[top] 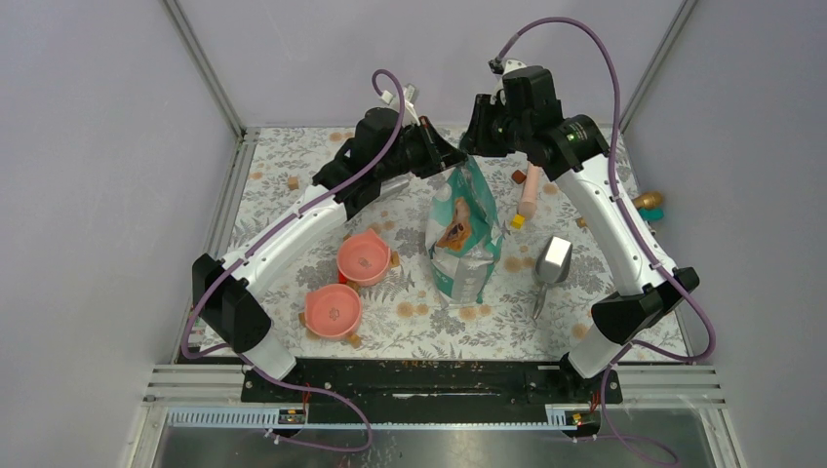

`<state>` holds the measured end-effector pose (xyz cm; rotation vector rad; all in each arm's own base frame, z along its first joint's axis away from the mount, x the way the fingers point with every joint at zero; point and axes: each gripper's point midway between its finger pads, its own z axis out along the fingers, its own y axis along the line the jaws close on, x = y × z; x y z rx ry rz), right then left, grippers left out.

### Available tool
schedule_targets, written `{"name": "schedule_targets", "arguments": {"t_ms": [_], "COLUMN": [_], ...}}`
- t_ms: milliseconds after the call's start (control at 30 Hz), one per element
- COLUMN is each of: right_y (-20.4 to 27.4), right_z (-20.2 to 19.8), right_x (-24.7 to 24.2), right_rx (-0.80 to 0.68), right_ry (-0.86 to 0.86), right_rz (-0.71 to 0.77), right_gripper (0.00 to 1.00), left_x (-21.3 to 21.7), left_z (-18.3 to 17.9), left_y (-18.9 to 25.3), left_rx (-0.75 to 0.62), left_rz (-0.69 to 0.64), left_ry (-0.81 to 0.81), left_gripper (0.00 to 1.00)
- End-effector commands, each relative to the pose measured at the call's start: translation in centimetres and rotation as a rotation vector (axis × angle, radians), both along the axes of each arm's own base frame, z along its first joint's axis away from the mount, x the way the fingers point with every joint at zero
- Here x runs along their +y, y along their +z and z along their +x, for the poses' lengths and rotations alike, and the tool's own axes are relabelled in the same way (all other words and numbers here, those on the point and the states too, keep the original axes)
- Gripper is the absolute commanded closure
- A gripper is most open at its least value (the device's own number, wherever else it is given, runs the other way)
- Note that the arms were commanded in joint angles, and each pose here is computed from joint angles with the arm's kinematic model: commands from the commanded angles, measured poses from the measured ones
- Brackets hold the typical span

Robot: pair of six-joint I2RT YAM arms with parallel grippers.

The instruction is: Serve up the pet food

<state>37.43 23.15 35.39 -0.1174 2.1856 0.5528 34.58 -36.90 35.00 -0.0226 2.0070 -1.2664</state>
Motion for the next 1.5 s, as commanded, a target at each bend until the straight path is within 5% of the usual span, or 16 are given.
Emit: {"name": "schedule_targets", "arguments": {"t_ms": [0,333,433,600,767,1067,1233,1467], "right_y": [0.5,-1.2,-1.4,-0.3,0.7,1.3,1.5,0.8], "right_z": [-0.3,-0.4,-0.6,-0.8,-1.4,-1.8,-2.2,-0.8], "right_x": [-0.2,0.6,1.1,1.0,0.6,0.3,0.3,-3.4], "right_rx": [-0.011,0.034,0.046,-0.011,-0.059,-0.082,-0.081,-0.132], "right_ry": [0.012,0.051,0.079,0.106,0.111,0.126,0.170,0.099], "right_rz": [0.001,-0.002,0.006,0.010,0.016,0.009,-0.024,-0.259], "right_gripper": [0.70,0.80,1.00,1.00,1.00,1.00,1.00,1.00], "left_x": [-0.5,-1.6,-1.8,-0.9,0.4,0.0,-0.6,1.4], "left_z": [-1.4,-2.4,-2.8,-2.6,-1.7,-0.9,-0.1,1.0], "left_y": [3.3,3.9,4.2,3.8,3.6,2.8,2.6,1.2], "left_rx": [-0.087,-0.115,-0.129,-0.145,-0.162,-0.132,-0.129,-0.134], "left_rz": [-0.050,-0.061,-0.060,-0.003,0.063,0.093,0.100,0.193], "left_ry": [-0.047,-0.134,-0.168,-0.134,-0.056,-0.049,-0.050,0.092], "left_gripper": [1.00,1.00,1.00,0.72,0.66,0.73,1.00,1.00]}}
